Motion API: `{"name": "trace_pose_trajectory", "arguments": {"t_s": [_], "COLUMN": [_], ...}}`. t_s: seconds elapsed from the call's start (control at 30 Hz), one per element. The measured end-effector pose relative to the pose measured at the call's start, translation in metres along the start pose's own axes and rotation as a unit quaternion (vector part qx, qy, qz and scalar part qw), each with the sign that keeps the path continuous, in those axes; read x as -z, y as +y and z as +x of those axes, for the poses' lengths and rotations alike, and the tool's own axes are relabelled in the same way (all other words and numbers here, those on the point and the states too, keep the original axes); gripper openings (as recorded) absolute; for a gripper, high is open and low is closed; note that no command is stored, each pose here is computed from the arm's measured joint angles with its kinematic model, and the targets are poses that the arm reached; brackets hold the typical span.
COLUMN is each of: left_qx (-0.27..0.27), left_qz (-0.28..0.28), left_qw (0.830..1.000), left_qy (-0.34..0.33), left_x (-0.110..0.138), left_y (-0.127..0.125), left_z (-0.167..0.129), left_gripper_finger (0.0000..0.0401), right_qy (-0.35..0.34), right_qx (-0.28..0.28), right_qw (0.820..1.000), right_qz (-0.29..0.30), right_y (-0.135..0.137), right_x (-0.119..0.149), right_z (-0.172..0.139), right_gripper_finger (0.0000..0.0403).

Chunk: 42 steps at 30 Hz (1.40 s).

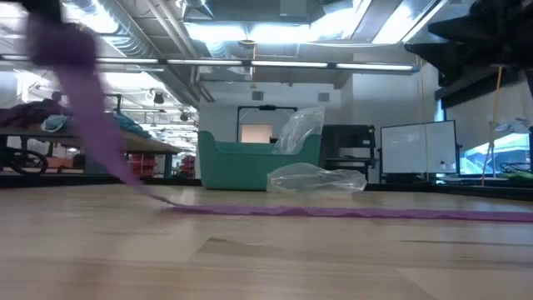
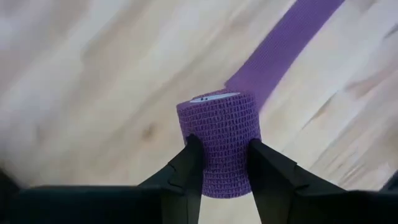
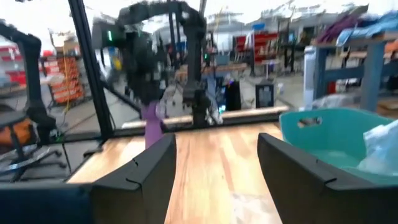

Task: Roll bandage
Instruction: Roll the violet bandage

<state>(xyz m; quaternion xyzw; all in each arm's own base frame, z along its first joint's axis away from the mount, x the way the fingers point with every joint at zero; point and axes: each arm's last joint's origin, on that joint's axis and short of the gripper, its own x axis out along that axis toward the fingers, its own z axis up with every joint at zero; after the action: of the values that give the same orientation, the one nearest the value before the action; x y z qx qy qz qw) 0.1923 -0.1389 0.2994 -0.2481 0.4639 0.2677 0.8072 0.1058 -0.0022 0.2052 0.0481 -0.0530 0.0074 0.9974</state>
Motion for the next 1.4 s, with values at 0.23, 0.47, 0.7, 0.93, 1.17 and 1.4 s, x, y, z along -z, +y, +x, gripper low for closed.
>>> {"name": "trace_pose_trajectory", "arguments": {"t_s": [0.23,0.47,0.7,0.93,1.17,1.4], "left_qx": [-0.001,0.015,0.006,-0.036,-0.017,-0.009], "left_qz": [0.093,0.231,0.362,0.403,0.408,0.415], "left_qw": [0.989,0.951,0.891,0.879,0.882,0.878], "left_qy": [-0.113,-0.206,-0.273,-0.251,-0.237,-0.238], "left_x": [-0.046,-0.087,-0.11,-0.121,-0.127,-0.122], "left_y": [-0.004,-0.015,-0.037,-0.046,-0.045,-0.048], "left_z": [-0.02,-0.02,-0.005,0.028,0.034,0.032], "left_gripper_finger": [0.01,0.0099,0.0099,0.0099,0.0099,0.0099], "right_qy": [0.065,0.134,0.14,0.149,0.199,0.235], "right_qx": [-0.029,-0.047,-0.045,-0.034,0.008,0.004], "right_qw": [0.997,0.989,0.988,0.984,0.97,0.96], "right_qz": [-0.008,-0.032,-0.04,-0.089,-0.138,-0.151], "right_y": [0.003,0.005,0.007,0.029,0.04,0.04], "right_x": [-0.026,-0.052,-0.075,-0.078,-0.068,-0.058], "right_z": [0.033,0.091,0.14,0.176,0.207,0.22], "right_gripper_finger": [0.0227,0.0227,0.0227,0.0227,0.0227,0.0227]}}
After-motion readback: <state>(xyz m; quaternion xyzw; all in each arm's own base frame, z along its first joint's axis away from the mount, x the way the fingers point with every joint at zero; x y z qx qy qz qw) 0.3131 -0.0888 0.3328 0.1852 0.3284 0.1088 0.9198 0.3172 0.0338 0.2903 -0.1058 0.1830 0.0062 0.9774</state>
